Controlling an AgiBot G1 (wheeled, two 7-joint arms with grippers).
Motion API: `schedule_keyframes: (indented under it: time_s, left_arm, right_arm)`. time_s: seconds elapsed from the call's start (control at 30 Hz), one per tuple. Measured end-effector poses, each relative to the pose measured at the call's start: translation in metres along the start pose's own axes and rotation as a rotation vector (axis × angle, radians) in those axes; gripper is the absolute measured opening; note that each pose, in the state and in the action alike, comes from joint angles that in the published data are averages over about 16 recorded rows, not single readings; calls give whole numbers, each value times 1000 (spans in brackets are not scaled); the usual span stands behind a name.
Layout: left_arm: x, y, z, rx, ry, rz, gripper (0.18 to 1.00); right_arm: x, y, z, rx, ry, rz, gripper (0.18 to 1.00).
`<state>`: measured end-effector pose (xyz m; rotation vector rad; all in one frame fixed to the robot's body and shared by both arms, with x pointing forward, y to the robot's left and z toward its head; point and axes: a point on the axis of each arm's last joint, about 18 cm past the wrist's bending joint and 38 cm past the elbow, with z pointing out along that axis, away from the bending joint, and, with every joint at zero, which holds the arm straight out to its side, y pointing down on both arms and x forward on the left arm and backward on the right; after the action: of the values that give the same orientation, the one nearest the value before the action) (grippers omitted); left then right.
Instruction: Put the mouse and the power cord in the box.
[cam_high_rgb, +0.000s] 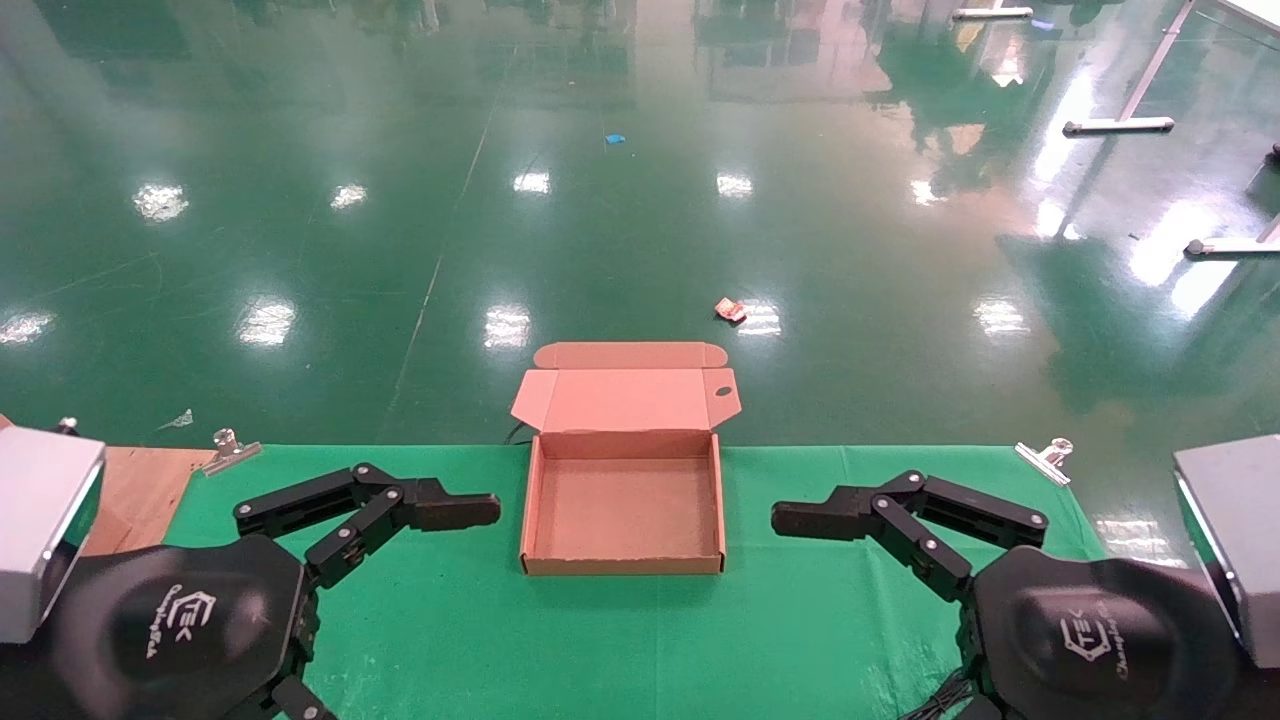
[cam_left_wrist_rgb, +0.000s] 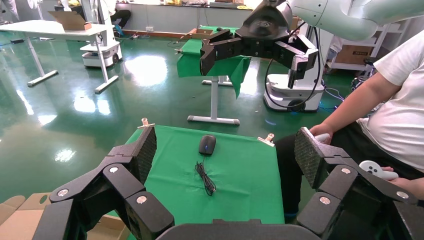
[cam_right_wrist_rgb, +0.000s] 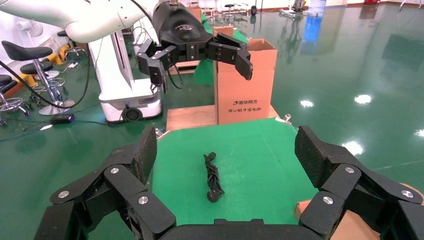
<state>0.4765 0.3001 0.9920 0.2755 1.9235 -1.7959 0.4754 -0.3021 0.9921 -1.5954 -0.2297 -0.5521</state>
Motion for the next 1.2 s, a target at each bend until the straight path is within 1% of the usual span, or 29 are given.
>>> schedule_keyframes:
  time_s: [0.83,1.03,1.2]
  left_arm:
    - [0,1,1,-1,1,-1,1001]
    - [-3,10,5,-28,6,-6,1001]
    - [-9,28,11,-96,15,-15,1001]
  right_arm:
    - [0,2,1,-5,-1,2,1001]
    - [2,15,4,-63,-9,9,1001]
    - [6,39,11,-176,-33,0,1001]
